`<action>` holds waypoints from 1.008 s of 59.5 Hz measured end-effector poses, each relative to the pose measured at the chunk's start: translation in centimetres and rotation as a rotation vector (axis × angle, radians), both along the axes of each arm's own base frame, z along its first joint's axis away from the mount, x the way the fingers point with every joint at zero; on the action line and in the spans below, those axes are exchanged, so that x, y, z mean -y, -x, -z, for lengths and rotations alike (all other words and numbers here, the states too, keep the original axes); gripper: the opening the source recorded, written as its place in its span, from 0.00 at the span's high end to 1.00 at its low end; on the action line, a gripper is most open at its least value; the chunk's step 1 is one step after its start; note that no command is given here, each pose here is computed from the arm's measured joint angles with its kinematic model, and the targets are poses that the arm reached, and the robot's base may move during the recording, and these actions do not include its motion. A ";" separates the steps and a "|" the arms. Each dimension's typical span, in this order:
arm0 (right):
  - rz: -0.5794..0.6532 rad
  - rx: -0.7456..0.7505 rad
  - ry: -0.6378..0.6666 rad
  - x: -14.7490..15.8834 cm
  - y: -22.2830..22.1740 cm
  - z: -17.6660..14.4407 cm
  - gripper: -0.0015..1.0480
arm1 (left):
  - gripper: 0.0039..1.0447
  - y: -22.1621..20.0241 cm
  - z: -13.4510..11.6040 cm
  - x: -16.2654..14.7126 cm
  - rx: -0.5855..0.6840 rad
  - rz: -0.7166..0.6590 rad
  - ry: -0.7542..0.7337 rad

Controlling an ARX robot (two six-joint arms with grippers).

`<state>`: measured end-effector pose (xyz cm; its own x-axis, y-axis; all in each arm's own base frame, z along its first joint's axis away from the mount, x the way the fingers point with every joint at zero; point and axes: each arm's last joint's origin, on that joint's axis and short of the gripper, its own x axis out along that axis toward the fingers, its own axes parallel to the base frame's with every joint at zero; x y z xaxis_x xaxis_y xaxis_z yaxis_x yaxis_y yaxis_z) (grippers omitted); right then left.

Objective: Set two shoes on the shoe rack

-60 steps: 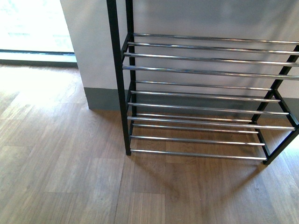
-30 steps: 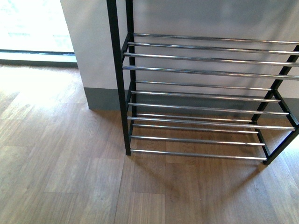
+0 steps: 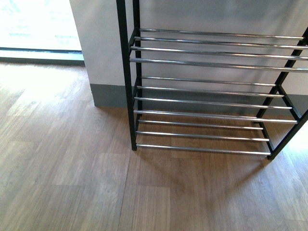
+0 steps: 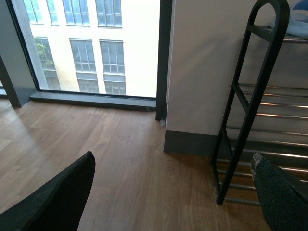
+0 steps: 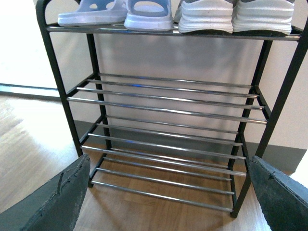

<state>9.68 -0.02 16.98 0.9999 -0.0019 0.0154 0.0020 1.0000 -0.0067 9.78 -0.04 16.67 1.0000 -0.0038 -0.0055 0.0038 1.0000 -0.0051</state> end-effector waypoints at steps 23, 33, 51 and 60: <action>0.000 0.000 0.000 0.0 0.0 0.0 0.09 | 0.09 0.0 0.0 0.0 0.000 0.000 0.000; 0.000 0.001 0.000 0.0 0.0 0.0 0.09 | 0.09 0.0 0.0 0.0 0.000 0.000 0.000; 0.000 0.001 0.000 0.0 0.0 0.0 0.09 | 0.09 0.0 0.0 0.0 0.000 0.000 0.000; 0.000 0.001 0.000 0.0 0.0 0.0 0.09 | 0.09 0.0 0.0 0.0 0.000 0.000 0.000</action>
<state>9.67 -0.02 16.99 0.9999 -0.0019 0.0166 0.0020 1.0000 -0.0067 9.78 -0.04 16.67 1.0000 -0.0038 -0.0055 0.0038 1.0000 -0.0051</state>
